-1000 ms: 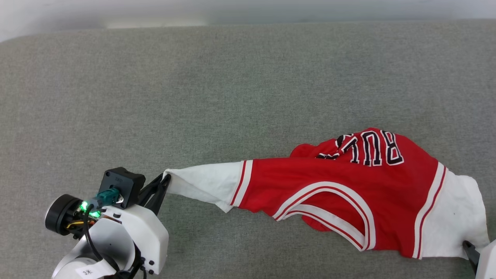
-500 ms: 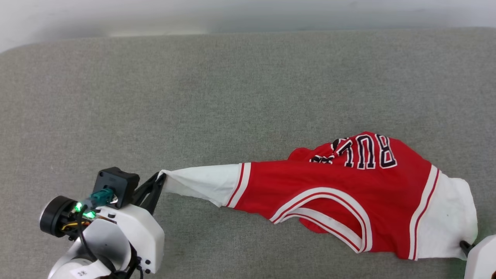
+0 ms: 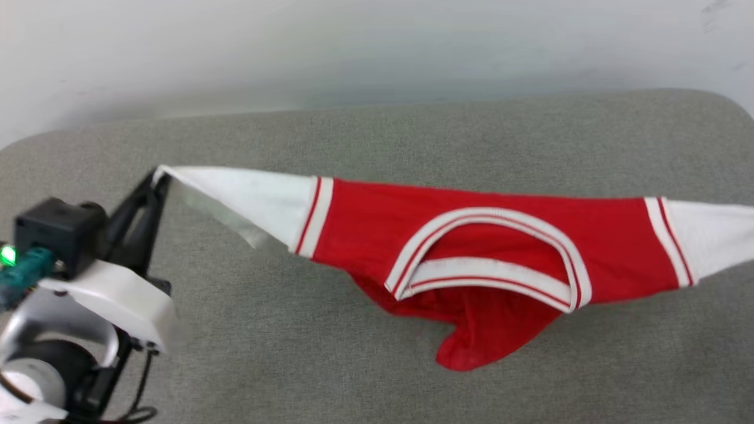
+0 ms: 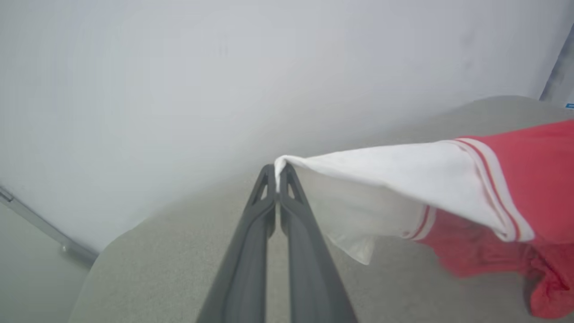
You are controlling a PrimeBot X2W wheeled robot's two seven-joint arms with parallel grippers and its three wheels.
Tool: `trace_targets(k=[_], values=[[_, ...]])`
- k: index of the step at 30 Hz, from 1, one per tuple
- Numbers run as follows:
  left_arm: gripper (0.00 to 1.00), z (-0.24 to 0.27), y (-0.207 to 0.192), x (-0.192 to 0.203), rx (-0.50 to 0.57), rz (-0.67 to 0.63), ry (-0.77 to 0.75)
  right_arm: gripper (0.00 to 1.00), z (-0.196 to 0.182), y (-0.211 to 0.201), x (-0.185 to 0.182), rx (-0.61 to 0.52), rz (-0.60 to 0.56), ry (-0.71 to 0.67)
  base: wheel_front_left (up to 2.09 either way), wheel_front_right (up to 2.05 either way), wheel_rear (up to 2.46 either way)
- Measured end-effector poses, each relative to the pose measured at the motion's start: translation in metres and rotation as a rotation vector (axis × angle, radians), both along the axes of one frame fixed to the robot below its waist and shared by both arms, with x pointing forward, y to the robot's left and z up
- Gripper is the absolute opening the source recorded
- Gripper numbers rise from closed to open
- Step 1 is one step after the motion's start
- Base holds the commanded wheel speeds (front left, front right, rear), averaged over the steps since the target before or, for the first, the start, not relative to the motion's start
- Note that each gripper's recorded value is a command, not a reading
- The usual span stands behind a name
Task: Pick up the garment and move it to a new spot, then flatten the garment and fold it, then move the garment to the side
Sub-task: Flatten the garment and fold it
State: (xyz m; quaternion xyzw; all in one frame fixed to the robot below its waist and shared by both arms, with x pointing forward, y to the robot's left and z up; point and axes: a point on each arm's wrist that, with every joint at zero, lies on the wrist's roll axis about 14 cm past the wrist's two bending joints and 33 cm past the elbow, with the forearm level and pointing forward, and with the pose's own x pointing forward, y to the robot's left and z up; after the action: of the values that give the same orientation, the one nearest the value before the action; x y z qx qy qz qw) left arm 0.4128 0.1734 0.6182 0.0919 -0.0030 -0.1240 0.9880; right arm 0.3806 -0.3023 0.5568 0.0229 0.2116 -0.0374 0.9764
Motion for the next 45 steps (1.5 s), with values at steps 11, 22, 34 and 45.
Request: trace_targets(k=[11, 22, 34, 45], values=[[0.0, 0.122, 0.016, -0.003, 0.036, 0.017, -0.372, 0.0, 0.128, 0.01, 0.018, -0.028, 0.055, -0.308, 0.0, 0.0, 0.0], [0.0, 0.193, 0.028, -0.003, 0.066, 0.036, -0.586, 0.0, 0.197, 0.028, 0.046, -0.071, 0.124, -0.477, 0.0, 0.0, 0.0], [0.0, 0.199, 0.039, 0.08, 0.082, 0.018, -0.547, 0.0, 0.215, 0.049, 0.131, -0.153, 0.185, -0.534, 0.0, 0.0, 0.0], [0.0, 0.189, 0.051, 0.195, 0.114, 0.058, -0.527, 0.0, 0.208, 0.068, 0.243, -0.188, 0.201, -0.607, 0.0, 0.0, 0.0]])
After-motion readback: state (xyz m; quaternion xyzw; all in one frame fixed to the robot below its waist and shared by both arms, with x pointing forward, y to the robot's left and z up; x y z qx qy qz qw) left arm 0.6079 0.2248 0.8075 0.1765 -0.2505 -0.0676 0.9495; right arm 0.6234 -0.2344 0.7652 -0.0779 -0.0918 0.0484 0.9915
